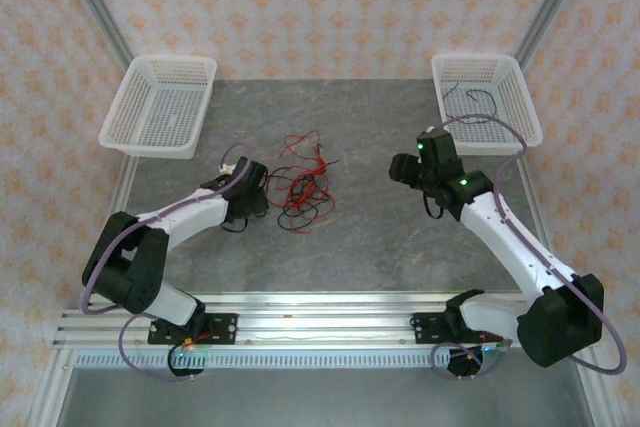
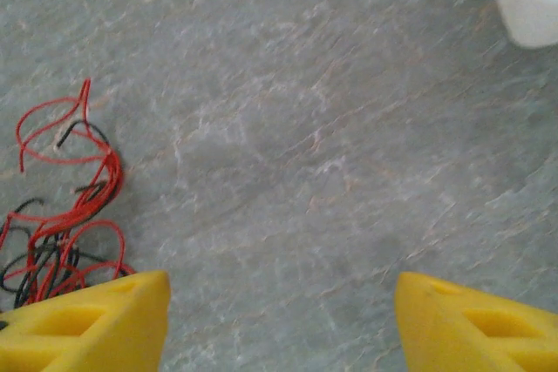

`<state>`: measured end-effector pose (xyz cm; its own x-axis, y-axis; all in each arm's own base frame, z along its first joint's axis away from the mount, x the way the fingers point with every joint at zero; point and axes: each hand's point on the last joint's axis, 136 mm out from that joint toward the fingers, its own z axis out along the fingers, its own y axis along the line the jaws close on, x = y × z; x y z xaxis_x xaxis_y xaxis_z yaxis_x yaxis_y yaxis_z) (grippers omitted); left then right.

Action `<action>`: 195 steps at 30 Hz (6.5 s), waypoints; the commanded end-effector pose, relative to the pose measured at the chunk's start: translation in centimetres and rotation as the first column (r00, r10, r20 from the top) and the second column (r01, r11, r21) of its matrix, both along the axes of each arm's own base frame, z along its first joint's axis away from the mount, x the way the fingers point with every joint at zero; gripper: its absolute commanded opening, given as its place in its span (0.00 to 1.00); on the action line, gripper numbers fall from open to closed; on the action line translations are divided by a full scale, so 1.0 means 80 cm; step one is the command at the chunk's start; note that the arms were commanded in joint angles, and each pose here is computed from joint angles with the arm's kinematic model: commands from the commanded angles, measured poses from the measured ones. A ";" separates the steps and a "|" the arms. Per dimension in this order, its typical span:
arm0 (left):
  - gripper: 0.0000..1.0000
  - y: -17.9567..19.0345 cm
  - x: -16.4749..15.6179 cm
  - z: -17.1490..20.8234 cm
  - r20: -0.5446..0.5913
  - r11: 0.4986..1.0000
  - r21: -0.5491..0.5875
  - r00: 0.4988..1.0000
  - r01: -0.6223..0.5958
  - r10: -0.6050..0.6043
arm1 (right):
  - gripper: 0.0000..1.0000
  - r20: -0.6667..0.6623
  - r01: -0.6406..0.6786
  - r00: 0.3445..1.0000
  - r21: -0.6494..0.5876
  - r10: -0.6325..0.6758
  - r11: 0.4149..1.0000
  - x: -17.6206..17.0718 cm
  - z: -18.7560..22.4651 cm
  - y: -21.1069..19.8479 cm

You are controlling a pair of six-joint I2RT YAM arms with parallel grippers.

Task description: Untangle the cables

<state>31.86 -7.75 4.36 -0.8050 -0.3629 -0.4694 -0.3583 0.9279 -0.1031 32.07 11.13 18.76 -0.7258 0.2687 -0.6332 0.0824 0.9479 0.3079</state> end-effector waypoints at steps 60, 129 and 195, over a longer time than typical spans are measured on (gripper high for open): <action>0.00 -0.102 0.034 0.423 0.617 0.948 -0.066 0.759 0.311 -0.206 | 0.53 0.290 -0.519 0.818 -0.002 0.497 0.855 0.013 -0.009 0.256; 0.99 -0.057 0.003 0.379 0.742 0.847 -0.437 0.654 0.303 0.149 | 0.00 0.618 -0.228 0.723 -0.207 0.308 0.951 0.112 0.221 0.163; 0.74 -0.034 -0.007 0.124 0.262 0.975 -0.145 0.957 0.165 -0.123 | 0.57 0.133 0.379 0.919 -0.038 -0.371 0.925 0.247 0.064 -0.184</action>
